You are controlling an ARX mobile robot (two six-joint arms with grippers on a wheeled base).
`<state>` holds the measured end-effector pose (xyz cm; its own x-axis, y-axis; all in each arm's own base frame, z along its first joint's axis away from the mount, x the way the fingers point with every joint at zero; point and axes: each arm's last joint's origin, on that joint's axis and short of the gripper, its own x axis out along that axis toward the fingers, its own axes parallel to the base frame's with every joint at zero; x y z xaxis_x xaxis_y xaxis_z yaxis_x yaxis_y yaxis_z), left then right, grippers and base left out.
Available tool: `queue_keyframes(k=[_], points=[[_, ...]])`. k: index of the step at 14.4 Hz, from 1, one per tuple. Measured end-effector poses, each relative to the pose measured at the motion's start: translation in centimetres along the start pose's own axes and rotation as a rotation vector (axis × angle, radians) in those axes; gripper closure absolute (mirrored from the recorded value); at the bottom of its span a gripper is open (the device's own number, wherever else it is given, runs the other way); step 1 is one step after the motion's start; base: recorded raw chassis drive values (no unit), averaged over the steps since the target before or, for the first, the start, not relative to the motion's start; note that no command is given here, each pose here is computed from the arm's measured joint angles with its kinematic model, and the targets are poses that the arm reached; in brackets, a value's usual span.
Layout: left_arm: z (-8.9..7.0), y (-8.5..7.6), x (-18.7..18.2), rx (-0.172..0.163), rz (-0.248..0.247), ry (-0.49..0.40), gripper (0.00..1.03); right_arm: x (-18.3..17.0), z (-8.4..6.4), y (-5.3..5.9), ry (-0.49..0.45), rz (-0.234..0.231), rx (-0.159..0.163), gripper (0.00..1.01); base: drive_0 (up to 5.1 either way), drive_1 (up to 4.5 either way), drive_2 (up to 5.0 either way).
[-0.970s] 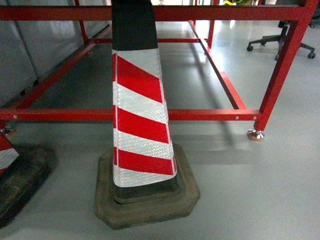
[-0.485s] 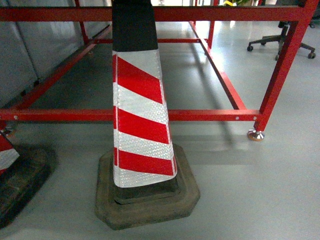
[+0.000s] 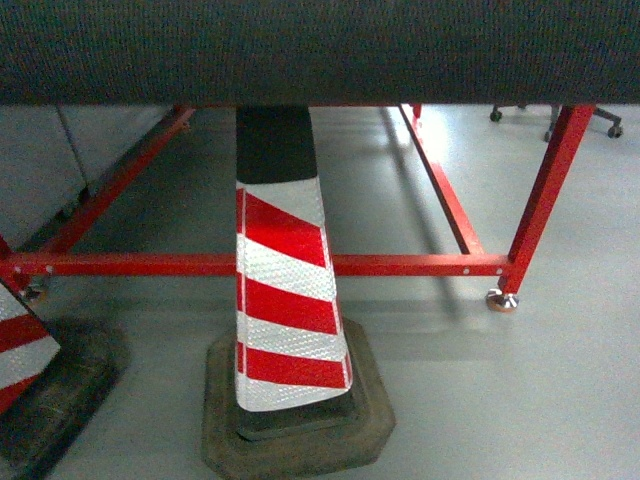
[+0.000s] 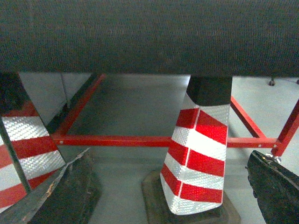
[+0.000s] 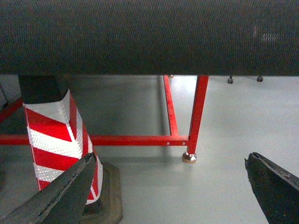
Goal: Pick blue part to blue bin on bottom shelf
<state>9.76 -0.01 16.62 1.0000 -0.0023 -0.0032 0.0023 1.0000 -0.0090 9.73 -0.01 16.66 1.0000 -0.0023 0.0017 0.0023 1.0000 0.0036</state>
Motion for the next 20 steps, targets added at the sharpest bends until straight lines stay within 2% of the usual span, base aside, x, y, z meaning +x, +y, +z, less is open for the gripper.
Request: queue_keyframes(k=[20], points=[[0.06, 0.01, 0.0, 0.009, 0.002, -0.006, 0.05, 0.0, 0.08, 0.01, -0.008, 0.002, -0.001, 0.03, 0.0, 0.0, 0.0]])
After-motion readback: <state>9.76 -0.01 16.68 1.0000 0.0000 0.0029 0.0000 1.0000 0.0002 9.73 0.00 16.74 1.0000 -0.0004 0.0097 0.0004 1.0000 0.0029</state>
